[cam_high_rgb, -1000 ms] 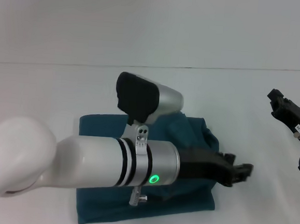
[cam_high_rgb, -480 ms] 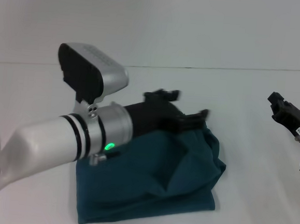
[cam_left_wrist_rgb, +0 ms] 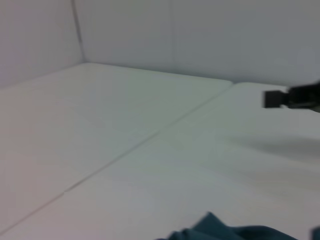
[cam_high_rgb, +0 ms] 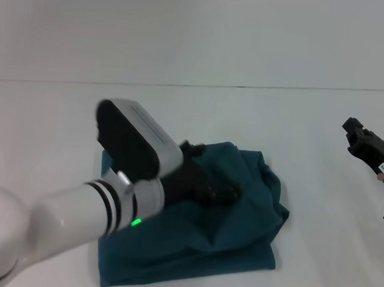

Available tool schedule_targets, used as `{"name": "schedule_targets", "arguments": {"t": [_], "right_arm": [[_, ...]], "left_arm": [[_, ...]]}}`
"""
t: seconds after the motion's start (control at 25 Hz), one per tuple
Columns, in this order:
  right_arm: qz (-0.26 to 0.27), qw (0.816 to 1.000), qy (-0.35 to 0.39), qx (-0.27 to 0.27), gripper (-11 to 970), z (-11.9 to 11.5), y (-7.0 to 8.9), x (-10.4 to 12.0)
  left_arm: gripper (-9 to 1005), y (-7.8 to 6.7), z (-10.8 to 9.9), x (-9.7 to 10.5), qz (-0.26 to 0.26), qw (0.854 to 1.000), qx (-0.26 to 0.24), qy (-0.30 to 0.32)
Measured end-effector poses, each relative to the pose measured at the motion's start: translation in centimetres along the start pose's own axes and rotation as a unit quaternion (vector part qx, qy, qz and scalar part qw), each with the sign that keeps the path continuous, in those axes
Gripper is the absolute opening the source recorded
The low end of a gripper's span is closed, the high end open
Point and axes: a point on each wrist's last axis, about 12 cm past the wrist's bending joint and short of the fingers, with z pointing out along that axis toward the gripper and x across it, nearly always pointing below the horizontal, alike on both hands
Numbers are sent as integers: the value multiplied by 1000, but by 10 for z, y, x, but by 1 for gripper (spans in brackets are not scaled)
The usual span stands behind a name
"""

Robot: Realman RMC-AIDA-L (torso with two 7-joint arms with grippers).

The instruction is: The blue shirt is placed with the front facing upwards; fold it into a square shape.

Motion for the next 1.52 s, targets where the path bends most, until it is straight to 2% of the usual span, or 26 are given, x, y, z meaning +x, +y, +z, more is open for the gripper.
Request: {"name": "schedule_targets", "arguments": {"t": [0.24, 0.4, 0.52, 0.64, 0.76, 1.04, 1.12, 1.36, 1.52], "right_arm": [[4, 1000, 0, 2, 47, -1, -1, -1], [5, 1000, 0, 3, 47, -1, -2, -1], [5, 1000, 0, 4, 47, -1, -2, -1], [5, 1000, -1, 5, 47, -2, -3, -1], [6, 1000, -1, 6, 47, -1, -3, -1], [4, 1000, -2, 7, 48, 1, -3, -3], [4, 1000, -1, 7, 48, 1, -3, -4], [3, 1000, -2, 8, 48, 2, -4, -5], [2, 1000, -2, 9, 49, 1, -5, -5]], "left_arm": [[965, -25, -1, 1, 25, 999, 45, -1], [965, -40, -3, -3, 38, 995, 97, -11], [965, -47, -4, -7, 46, 991, 121, -19], [965, -47, -6, -11, 52, 991, 120, -28], [965, -28, -11, -17, 65, 994, 79, -47], [965, -13, -10, -14, 78, 996, 24, -39], [965, -16, -6, -12, 88, 995, 27, -32], [964, -43, 1, -2, 120, 990, 73, -11], [964, -51, 1, 4, 125, 988, 95, -3]]}}
